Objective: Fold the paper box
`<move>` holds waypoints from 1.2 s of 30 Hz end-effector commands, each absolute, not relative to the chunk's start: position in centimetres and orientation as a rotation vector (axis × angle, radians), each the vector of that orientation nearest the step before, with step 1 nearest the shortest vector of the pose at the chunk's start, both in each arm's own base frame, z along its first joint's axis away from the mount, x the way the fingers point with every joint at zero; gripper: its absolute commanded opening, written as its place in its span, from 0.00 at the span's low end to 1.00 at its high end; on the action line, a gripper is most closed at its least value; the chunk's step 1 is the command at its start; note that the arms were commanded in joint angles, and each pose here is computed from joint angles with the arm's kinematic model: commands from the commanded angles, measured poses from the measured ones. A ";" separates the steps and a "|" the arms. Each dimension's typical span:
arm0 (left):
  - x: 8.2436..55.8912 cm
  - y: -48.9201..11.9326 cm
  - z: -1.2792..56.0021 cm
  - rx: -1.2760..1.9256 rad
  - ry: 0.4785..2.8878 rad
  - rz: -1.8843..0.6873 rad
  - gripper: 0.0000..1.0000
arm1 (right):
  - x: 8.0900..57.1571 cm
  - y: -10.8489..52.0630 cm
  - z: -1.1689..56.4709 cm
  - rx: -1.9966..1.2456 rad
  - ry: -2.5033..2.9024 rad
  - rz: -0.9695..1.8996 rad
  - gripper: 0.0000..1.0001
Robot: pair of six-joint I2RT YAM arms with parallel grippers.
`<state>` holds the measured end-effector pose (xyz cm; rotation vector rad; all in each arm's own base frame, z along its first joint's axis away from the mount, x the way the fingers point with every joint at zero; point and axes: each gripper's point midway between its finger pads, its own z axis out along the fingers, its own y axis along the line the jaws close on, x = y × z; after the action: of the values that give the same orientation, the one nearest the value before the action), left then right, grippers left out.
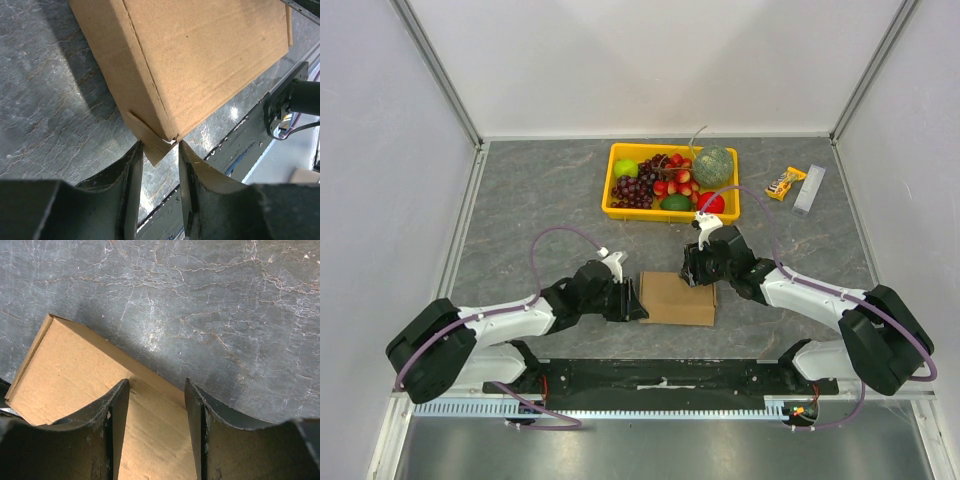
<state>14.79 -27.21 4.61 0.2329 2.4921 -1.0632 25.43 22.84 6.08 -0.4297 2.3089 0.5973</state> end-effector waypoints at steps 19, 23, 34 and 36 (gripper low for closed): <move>16.2 -29.3 9.1 0.185 2.303 -1.289 0.34 | 23.1 21.9 3.7 -0.454 2.411 0.585 0.55; 16.2 -29.3 9.3 0.182 2.299 -1.293 0.33 | 23.1 21.9 3.7 -0.456 2.413 0.588 0.55; 16.3 -29.2 9.3 0.182 2.301 -1.295 0.28 | 23.1 22.0 3.7 -0.455 2.415 0.590 0.55; 16.3 -29.2 9.2 0.181 2.301 -1.293 0.27 | 23.2 21.9 3.7 -0.455 2.415 0.589 0.55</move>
<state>14.80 -27.59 5.68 0.1907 2.4582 -1.1785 25.74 22.72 6.15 -0.4193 2.2954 0.5893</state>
